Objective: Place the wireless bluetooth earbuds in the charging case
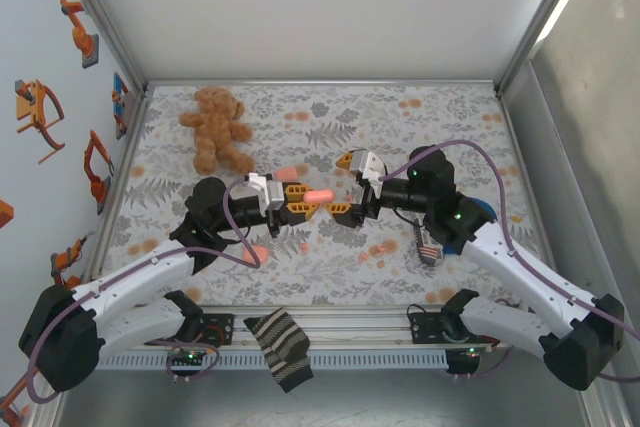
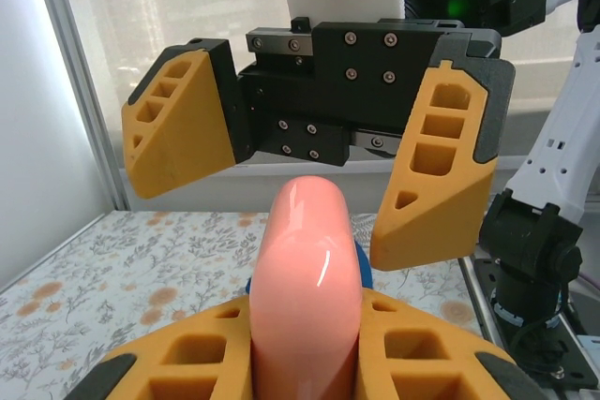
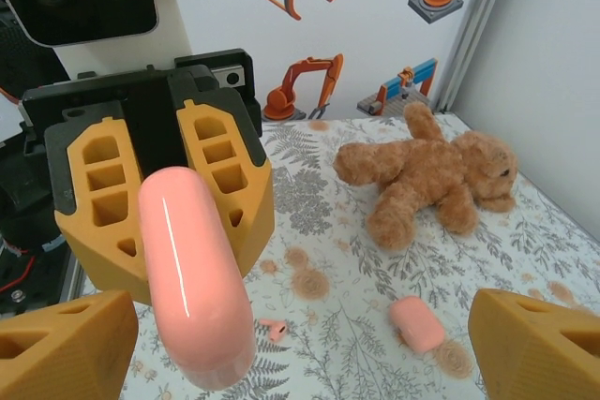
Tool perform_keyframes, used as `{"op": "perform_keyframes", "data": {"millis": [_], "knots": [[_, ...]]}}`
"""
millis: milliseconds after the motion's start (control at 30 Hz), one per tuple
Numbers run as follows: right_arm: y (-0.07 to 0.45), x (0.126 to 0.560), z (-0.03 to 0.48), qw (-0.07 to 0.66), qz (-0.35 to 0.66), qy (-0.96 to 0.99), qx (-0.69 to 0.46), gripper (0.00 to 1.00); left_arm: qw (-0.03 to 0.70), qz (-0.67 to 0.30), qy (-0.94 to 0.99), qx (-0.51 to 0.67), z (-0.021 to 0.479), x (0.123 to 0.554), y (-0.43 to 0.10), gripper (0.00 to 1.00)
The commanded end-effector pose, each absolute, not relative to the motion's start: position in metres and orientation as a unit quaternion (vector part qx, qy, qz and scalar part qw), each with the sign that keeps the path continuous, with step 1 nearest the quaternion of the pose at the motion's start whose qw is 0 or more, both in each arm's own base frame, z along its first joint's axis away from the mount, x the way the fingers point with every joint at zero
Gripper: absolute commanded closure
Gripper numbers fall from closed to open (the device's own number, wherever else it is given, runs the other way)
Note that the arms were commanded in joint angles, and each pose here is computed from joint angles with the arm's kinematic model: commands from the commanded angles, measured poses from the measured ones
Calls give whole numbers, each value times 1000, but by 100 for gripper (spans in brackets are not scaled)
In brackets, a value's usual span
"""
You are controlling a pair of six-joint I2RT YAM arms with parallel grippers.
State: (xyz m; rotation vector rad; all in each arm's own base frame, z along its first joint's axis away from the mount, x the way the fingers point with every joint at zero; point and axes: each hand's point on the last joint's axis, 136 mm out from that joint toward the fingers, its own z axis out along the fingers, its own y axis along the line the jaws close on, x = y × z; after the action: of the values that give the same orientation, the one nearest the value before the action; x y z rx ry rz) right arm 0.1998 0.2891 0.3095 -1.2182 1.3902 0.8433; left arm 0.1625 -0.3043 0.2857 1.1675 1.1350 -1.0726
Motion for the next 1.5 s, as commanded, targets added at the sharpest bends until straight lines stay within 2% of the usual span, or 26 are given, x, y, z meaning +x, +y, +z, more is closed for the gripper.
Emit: {"op": "perform_keyframes", "data": {"millis": [0,867,1467], "knots": [[289,203,333,558,344,558,-508,10,572,-455,455,509,294,157,-304,100],[289,221,352,577,313,568,-497,10,568,-459,451,513,295,151,-301,100],[269,200,384,596,331,567,-462,10,587,-427,488,485,279,164,-293,100]]}}
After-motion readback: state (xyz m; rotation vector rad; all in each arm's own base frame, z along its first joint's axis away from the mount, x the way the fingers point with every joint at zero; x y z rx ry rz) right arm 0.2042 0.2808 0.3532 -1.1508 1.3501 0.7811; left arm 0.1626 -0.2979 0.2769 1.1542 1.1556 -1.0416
